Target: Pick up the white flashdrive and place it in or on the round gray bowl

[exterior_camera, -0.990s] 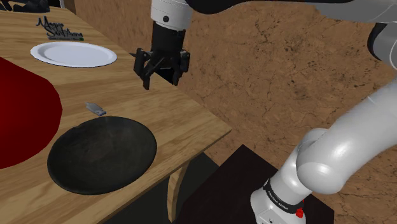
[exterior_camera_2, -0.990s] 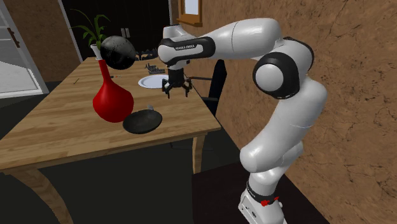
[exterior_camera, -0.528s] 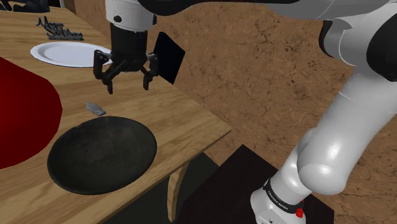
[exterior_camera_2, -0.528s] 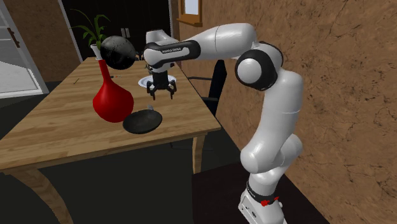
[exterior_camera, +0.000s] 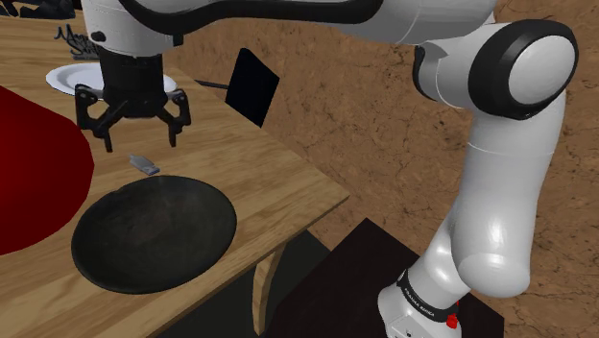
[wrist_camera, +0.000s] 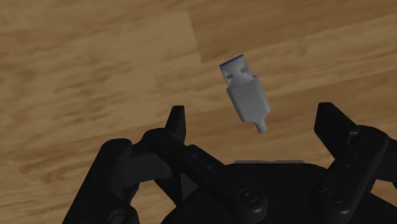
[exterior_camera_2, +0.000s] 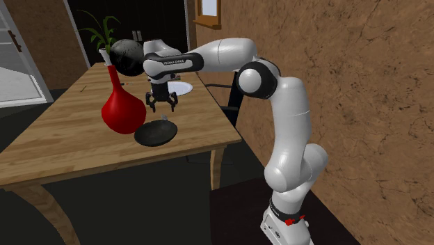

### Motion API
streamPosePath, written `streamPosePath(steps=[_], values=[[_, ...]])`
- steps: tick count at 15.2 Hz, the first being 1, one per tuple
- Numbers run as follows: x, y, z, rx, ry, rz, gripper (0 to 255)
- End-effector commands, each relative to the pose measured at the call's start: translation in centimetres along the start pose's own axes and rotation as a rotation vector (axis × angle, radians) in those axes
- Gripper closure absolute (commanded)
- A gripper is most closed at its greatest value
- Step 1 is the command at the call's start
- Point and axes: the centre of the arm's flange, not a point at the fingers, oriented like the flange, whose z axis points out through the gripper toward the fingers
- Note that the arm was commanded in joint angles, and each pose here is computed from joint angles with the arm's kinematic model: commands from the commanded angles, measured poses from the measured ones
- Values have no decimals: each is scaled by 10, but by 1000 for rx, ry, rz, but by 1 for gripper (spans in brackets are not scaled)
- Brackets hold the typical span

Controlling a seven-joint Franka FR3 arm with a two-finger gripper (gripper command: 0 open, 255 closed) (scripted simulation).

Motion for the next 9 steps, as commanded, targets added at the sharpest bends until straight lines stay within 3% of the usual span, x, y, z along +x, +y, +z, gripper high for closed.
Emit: streamPosePath(steps=[1,9], values=[[1,-3,10,1,0,2,0],[1,-3,34,1,0,2,0]])
